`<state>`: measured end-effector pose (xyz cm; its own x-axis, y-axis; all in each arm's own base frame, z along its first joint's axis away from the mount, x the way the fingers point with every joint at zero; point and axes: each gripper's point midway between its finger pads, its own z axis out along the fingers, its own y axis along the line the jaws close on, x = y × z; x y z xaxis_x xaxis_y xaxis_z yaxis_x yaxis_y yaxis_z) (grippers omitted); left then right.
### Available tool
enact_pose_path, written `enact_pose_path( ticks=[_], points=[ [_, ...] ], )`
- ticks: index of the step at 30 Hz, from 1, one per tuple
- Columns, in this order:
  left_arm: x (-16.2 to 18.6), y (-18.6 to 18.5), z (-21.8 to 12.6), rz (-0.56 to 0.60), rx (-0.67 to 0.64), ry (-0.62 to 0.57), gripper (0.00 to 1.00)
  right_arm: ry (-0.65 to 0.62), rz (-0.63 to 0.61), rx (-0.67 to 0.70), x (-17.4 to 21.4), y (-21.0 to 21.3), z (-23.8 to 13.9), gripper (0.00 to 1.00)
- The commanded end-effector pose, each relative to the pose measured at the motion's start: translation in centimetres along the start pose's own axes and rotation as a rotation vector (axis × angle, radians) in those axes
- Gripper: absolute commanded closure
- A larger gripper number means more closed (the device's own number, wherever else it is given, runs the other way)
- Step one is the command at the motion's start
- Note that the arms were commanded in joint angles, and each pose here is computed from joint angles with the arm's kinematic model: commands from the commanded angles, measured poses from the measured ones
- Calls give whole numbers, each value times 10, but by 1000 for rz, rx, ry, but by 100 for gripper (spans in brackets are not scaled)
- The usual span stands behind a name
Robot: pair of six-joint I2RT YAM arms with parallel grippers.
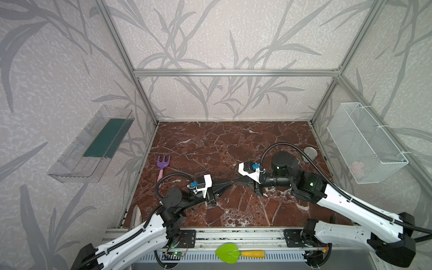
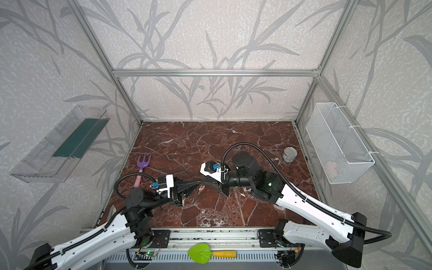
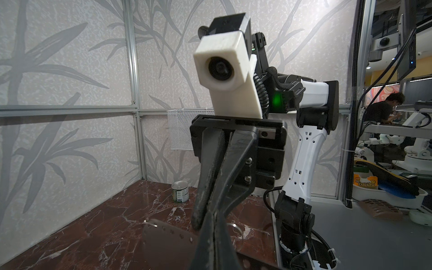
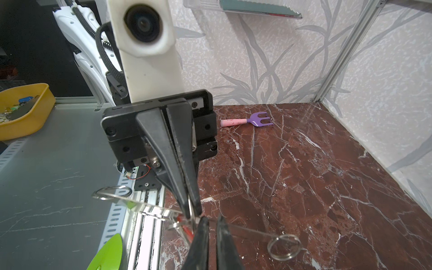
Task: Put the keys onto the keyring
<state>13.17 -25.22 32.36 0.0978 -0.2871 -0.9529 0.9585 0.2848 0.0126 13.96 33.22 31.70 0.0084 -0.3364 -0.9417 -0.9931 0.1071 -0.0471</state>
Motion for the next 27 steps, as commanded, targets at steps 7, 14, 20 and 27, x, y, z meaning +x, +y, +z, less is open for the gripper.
enact_pose_path(
  ticks=[7,14,20,27],
  points=[
    [-24,0,-4,36,-22,-78,100,-8,7,-41,1,10,-6,85],
    [-22,0,-2,28,-10,-69,100,-23,1,-64,-4,14,-7,83],
    [-22,-1,-1,25,-7,-68,100,-29,-1,-80,-7,15,-4,83],
    [-21,-2,-2,23,2,-67,100,-31,1,-79,-8,13,-2,85]
  ],
)
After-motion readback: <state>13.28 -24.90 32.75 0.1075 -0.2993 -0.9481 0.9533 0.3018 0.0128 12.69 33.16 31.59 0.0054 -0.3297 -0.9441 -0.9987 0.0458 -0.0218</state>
